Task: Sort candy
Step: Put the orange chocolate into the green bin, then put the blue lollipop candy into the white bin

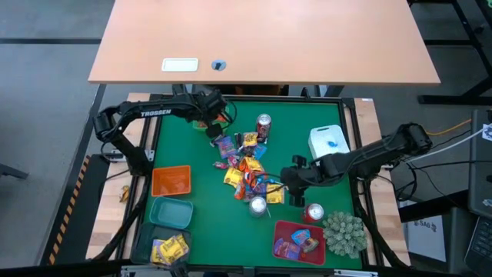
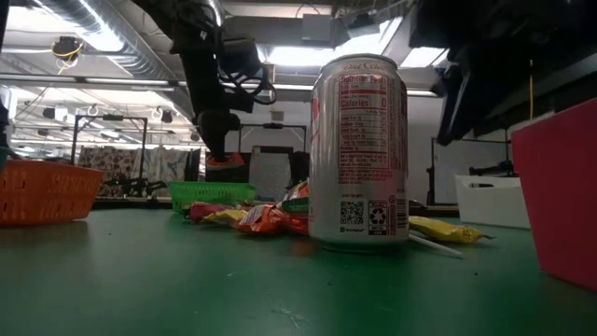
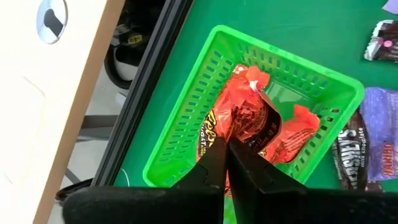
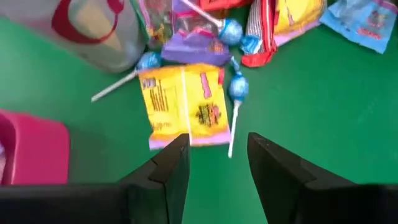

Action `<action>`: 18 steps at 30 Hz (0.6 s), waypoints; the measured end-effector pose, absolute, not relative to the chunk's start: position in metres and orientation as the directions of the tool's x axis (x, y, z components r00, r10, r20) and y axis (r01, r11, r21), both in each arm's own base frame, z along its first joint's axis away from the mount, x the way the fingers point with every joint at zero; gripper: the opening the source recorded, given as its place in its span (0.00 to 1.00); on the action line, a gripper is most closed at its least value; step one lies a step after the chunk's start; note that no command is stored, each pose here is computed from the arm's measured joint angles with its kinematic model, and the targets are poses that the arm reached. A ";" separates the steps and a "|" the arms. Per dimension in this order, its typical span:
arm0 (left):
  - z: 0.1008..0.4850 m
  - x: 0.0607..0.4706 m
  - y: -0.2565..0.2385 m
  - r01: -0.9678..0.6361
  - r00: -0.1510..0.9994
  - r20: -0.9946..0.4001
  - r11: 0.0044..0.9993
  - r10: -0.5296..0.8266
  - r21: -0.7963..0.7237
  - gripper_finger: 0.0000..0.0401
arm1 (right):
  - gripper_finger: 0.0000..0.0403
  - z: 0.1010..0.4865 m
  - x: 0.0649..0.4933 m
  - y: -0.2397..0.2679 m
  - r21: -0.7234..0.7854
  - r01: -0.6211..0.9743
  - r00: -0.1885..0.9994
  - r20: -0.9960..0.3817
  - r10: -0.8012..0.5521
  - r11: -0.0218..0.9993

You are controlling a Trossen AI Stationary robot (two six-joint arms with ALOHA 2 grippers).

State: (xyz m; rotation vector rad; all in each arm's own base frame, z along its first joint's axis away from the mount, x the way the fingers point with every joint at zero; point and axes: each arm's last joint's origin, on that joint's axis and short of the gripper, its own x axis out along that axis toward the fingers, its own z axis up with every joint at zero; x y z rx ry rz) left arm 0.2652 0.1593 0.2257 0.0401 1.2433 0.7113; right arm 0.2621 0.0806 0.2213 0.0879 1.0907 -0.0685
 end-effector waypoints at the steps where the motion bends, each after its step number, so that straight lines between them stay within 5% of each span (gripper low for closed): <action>1: 0.226 0.265 0.160 -0.472 0.139 -0.848 0.787 0.511 0.397 0.01 | 0.40 0.217 0.262 0.080 0.035 0.108 0.476 -0.879 -0.021 0.994; 8: 0.225 0.263 0.163 -0.494 0.140 -0.854 0.783 0.501 0.378 0.03 | 0.40 0.195 0.262 0.078 0.016 0.146 0.567 -0.821 -0.070 0.989; 18: 0.225 0.263 0.163 -0.497 0.143 -0.853 0.782 0.501 0.376 0.30 | 0.40 0.179 0.259 0.075 -0.003 0.182 0.625 -0.772 -0.118 0.983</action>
